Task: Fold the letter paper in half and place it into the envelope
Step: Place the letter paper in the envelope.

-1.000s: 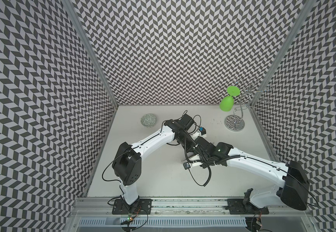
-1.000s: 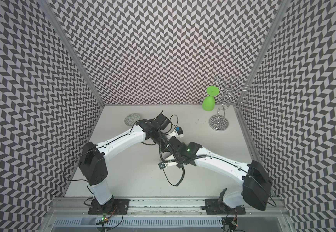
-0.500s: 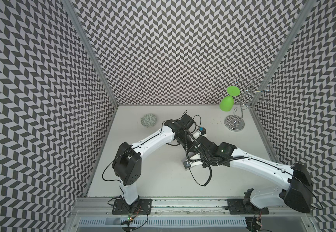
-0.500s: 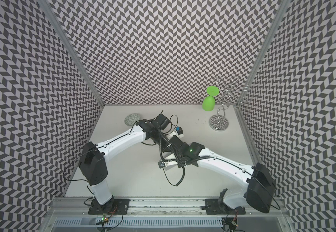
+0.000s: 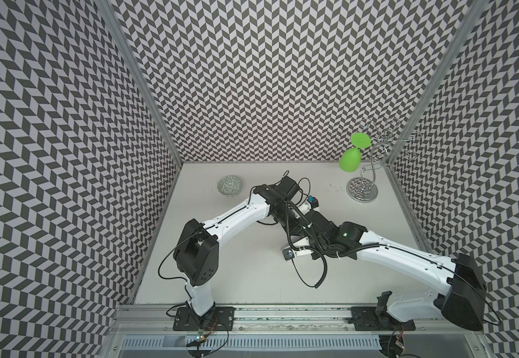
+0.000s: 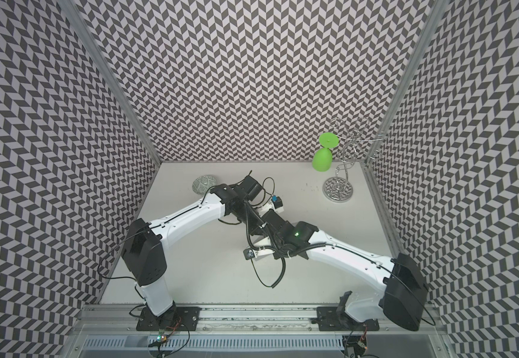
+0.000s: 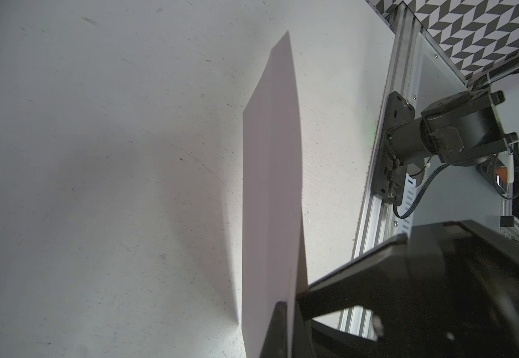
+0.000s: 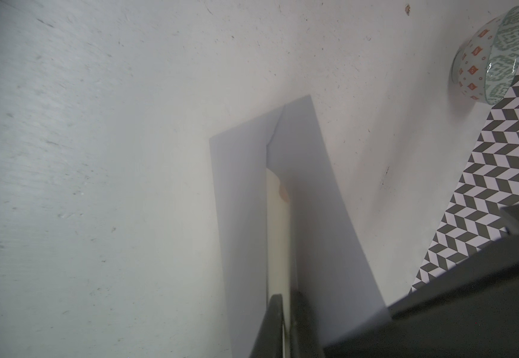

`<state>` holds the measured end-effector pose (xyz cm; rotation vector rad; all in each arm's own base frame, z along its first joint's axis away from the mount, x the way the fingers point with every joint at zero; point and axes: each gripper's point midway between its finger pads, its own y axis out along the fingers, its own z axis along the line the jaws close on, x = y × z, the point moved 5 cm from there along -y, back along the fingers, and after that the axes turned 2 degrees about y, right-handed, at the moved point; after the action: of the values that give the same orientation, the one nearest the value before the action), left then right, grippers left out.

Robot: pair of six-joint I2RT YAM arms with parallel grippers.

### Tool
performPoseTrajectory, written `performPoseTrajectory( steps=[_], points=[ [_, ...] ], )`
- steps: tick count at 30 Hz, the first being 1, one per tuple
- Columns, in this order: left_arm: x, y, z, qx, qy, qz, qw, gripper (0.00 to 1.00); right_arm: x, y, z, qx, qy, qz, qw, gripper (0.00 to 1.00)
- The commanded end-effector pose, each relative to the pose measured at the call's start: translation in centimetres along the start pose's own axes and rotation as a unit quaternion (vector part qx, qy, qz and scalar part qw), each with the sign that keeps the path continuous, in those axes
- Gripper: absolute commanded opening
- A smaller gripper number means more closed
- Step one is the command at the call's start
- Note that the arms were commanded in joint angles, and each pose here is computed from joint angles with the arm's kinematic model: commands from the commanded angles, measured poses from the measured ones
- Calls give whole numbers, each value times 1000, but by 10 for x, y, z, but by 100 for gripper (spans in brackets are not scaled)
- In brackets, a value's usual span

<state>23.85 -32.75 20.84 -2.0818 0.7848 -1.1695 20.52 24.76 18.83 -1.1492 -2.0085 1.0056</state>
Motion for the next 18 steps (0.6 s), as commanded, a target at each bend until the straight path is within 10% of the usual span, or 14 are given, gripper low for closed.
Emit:
performPoseTrajectory(
  steps=[1, 18],
  points=[
    [-5, 14, -33, -79, 8, 17, 997, 0, 19, -2, -44, -107, 26, -53, 992, 8],
    [-4, 19, -35, -87, 9, 20, 996, 0, 15, 28, -22, -59, 16, -28, 998, 5]
  ],
)
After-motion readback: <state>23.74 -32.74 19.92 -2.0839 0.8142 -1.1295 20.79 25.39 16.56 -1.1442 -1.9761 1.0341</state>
